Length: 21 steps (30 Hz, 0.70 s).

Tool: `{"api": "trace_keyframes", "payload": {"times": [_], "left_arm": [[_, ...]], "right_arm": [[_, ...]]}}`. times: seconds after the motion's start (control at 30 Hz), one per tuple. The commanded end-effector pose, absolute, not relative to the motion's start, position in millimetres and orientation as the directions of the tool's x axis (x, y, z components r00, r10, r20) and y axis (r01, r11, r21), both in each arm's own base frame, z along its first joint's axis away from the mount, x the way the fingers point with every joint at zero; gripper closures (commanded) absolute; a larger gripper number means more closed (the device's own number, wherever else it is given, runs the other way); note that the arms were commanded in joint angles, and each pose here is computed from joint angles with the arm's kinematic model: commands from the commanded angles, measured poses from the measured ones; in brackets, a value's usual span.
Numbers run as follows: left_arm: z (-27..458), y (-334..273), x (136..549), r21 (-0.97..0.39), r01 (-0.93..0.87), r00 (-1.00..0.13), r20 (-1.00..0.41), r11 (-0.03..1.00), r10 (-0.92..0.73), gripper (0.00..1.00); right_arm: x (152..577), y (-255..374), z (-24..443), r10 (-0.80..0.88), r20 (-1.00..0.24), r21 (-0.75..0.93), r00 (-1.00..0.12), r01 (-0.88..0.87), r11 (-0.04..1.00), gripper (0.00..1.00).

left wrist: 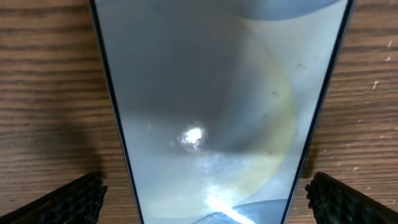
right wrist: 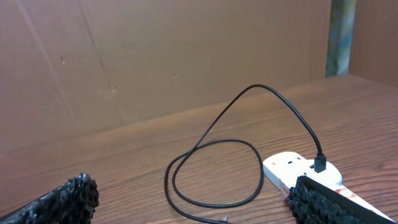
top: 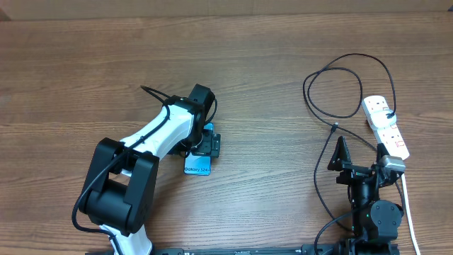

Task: Plug charger to phone and switch on socket
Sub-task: 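Lower the left gripper and grasp the smartphone's bottom edge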

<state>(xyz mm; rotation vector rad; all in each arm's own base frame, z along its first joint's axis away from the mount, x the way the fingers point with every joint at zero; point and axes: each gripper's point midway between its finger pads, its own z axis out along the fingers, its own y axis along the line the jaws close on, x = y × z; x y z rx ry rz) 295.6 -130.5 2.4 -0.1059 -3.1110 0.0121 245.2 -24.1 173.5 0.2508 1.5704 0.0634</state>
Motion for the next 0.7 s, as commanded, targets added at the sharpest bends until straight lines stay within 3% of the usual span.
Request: {"api": "trace_keyframes", "payload": {"times": [0.0,0.37,0.5,0.67], "left_arm": [[-0.5,-135.5,293.8,-0.025,0.085,-0.996,0.034,0.996,0.086,0.0],[-13.7,-134.1,290.6,-0.03,0.085,-0.996,0.019,0.996,0.085,0.01],[-14.5,-132.7,287.7,-0.025,0.085,-0.996,0.029,0.996,0.085,0.07],[-14.5,-132.9,288.1,-0.026,0.084,-0.996,0.027,0.996,0.085,0.23]], "right_arm": [[245.2,-24.7,171.4,0.194,-0.981,0.194,0.007,0.121,0.974,0.0],[245.2,-24.7,171.4,0.194,-0.981,0.194,0.007,0.121,0.974,0.0],[245.2,-24.7,171.4,0.194,-0.981,0.194,0.007,0.121,0.974,0.0],[245.2,-24.7,171.4,0.194,-0.981,0.194,0.007,0.121,0.974,0.0]]}}
